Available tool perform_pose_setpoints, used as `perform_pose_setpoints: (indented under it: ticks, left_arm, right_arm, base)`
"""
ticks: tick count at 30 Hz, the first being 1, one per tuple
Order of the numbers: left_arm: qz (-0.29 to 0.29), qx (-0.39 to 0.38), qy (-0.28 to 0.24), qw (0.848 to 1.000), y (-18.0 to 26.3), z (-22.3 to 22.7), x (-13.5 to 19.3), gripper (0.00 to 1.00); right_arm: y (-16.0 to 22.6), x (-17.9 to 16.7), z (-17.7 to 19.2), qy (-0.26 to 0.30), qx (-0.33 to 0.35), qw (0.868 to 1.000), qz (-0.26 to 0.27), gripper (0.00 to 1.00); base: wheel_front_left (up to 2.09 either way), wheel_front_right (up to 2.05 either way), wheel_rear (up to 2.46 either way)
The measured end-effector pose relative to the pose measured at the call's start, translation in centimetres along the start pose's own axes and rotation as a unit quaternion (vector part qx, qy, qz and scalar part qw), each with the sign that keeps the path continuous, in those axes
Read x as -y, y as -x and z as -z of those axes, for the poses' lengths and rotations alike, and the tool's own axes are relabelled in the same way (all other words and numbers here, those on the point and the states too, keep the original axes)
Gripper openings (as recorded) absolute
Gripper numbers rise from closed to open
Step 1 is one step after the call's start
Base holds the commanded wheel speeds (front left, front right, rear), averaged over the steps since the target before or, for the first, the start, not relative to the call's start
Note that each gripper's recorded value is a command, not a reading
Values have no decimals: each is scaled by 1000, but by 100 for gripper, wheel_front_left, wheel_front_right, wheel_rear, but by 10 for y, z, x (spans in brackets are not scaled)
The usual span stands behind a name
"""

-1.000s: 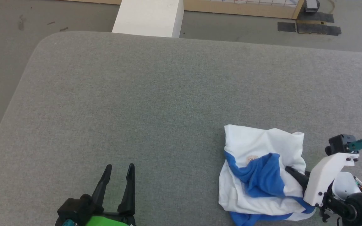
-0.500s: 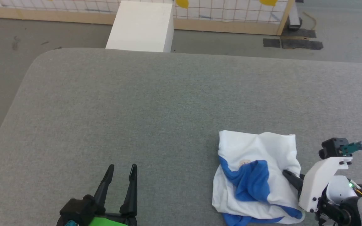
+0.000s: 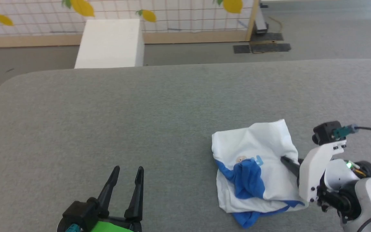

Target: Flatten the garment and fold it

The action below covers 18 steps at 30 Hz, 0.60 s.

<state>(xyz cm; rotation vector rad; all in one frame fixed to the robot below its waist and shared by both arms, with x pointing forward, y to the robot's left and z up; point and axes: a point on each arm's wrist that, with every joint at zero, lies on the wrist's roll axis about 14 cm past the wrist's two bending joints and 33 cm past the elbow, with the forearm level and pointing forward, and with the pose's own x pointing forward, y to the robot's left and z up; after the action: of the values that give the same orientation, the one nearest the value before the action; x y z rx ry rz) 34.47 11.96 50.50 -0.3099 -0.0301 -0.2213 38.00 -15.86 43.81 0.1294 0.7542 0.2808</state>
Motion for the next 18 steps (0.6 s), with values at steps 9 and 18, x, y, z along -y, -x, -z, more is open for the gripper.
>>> perform_pose_setpoints:
  ticks: [9, 18]
  left_arm:
    - [59, -17, 5, 998, -18, 10, 31, 100]
    - [112, -39, 9, 993, -41, 25, 58, 100]
  right_arm:
    - [30, 45, -26, 25, 31, 997, 61, 0]
    - [59, 91, -55, 35, 68, 989, 126, 0]
  base:
    - [0, 0, 0]
    - [0, 0, 0]
